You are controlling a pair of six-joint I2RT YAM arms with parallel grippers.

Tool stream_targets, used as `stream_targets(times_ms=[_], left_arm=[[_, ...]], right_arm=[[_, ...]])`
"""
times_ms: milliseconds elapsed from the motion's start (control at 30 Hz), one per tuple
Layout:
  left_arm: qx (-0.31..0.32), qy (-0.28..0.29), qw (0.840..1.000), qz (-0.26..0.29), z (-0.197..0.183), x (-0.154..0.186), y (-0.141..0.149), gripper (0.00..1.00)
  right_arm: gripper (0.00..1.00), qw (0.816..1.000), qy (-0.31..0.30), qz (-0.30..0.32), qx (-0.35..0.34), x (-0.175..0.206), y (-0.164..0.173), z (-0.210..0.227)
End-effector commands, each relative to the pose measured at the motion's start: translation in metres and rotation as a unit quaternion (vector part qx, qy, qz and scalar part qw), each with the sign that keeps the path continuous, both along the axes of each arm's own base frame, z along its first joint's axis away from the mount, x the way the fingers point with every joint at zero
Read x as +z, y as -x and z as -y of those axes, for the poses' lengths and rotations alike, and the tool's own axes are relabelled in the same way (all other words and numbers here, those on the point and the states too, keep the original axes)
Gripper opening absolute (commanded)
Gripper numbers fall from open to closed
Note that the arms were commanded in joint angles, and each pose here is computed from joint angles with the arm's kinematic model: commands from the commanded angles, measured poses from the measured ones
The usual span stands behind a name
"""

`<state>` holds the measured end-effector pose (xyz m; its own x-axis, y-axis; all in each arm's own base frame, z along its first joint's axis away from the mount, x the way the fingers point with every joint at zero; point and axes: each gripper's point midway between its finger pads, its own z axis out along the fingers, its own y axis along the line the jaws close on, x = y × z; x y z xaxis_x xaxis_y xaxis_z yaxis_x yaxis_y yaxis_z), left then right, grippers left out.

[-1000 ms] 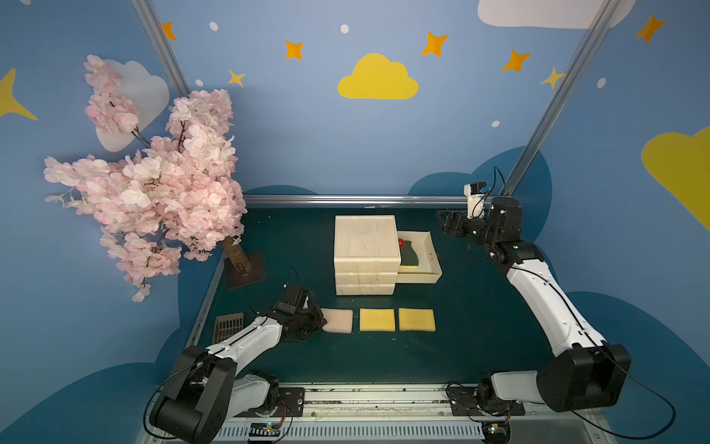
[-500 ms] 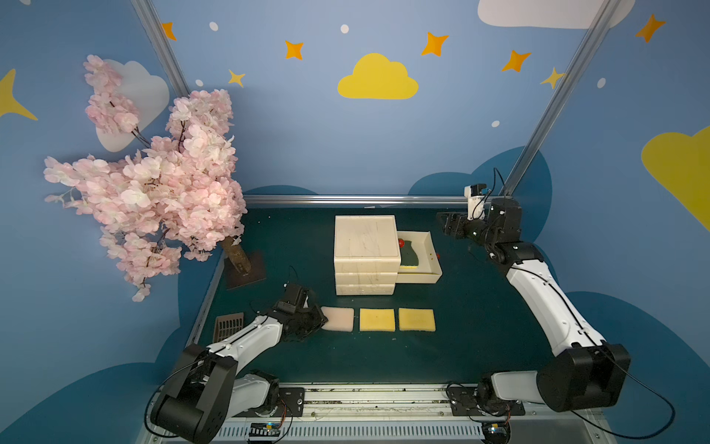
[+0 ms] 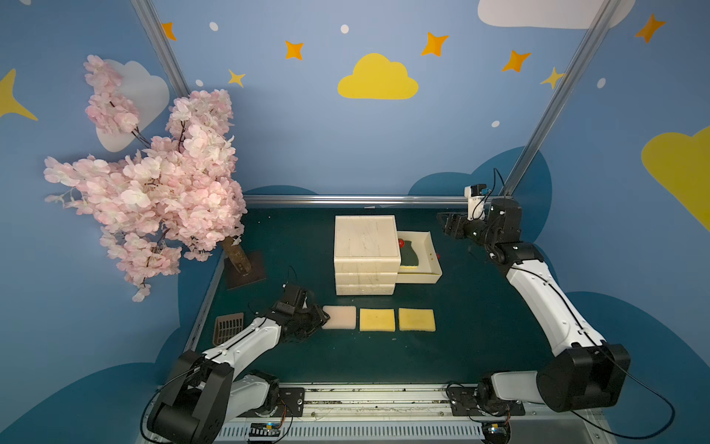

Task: Take the sponge out of the drawer
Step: Place the sponge at the center of the board.

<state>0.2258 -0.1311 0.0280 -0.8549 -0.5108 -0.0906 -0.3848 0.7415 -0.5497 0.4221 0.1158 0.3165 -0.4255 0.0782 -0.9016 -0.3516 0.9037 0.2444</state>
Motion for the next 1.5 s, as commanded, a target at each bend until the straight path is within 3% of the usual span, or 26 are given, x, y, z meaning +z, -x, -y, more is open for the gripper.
stream_targets(times_ms=[0,700,1467], left_arm=[[0.003,-0.027,1.000,-0.007,-0.011,-0.002,0.007,0.54],[-0.052,-0.054,0.997,-0.006,0.004,0.004,-0.017,0.59],[-0.067,-0.119,0.990,-0.029,-0.005,-0.004,0.003,0.52]], right_arm=[[0.79,1.000,0.005,-0.010,0.000,-0.008,-0.001,0.002],[0.79,1.000,0.011,-0.014,-0.005,-0.011,-0.001,0.005],[0.79,1.000,0.010,-0.021,-0.010,-0.017,-0.001,0.007]])
